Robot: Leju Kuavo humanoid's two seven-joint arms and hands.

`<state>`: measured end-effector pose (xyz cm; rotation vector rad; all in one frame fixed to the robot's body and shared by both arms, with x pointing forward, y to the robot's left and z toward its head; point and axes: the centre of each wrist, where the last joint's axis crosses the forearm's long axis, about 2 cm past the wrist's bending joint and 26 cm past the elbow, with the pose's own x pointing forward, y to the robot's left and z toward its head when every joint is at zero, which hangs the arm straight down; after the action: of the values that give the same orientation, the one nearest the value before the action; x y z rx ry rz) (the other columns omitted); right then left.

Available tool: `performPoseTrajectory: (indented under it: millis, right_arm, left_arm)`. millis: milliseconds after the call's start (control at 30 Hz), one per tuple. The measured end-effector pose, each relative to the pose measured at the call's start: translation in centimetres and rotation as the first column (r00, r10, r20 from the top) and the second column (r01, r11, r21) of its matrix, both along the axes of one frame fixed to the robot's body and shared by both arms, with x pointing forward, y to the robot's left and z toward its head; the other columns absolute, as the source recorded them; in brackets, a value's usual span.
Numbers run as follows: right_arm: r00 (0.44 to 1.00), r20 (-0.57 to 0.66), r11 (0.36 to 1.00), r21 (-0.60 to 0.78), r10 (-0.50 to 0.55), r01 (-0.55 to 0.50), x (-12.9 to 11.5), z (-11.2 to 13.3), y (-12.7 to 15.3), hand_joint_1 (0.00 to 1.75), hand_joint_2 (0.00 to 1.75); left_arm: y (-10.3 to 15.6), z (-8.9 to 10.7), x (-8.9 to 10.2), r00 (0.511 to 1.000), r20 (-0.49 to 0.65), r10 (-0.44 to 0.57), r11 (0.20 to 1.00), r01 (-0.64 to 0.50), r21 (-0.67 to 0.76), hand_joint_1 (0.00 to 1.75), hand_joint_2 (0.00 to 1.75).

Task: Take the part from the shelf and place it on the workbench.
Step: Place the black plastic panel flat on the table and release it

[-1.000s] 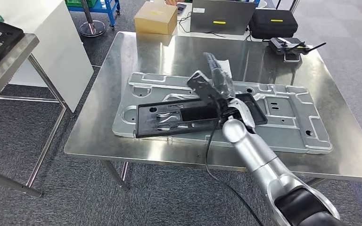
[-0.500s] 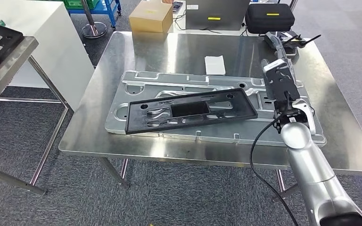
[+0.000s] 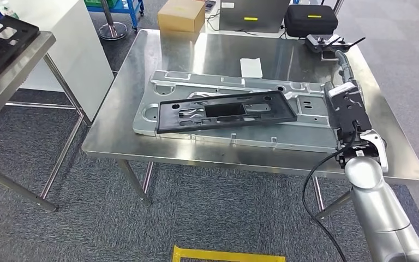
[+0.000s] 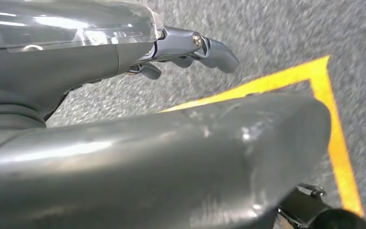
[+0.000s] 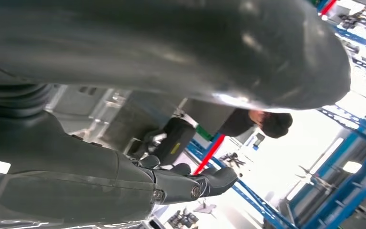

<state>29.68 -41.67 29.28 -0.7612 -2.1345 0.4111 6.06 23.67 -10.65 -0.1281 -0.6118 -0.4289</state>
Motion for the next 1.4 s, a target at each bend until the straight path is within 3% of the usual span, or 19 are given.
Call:
performPoseTrajectory:
  millis: [1400]
  right_arm:
    - [0.999,-0.03,1.0,-0.009,-0.023,0.022,-0.3,-0.8,-0.8,0.0,0.0]
  left_arm:
    - [-1.2,0.2,0.3,0.996,-0.002,-0.086,0.996,0.086,0.002,0.0,0.0]
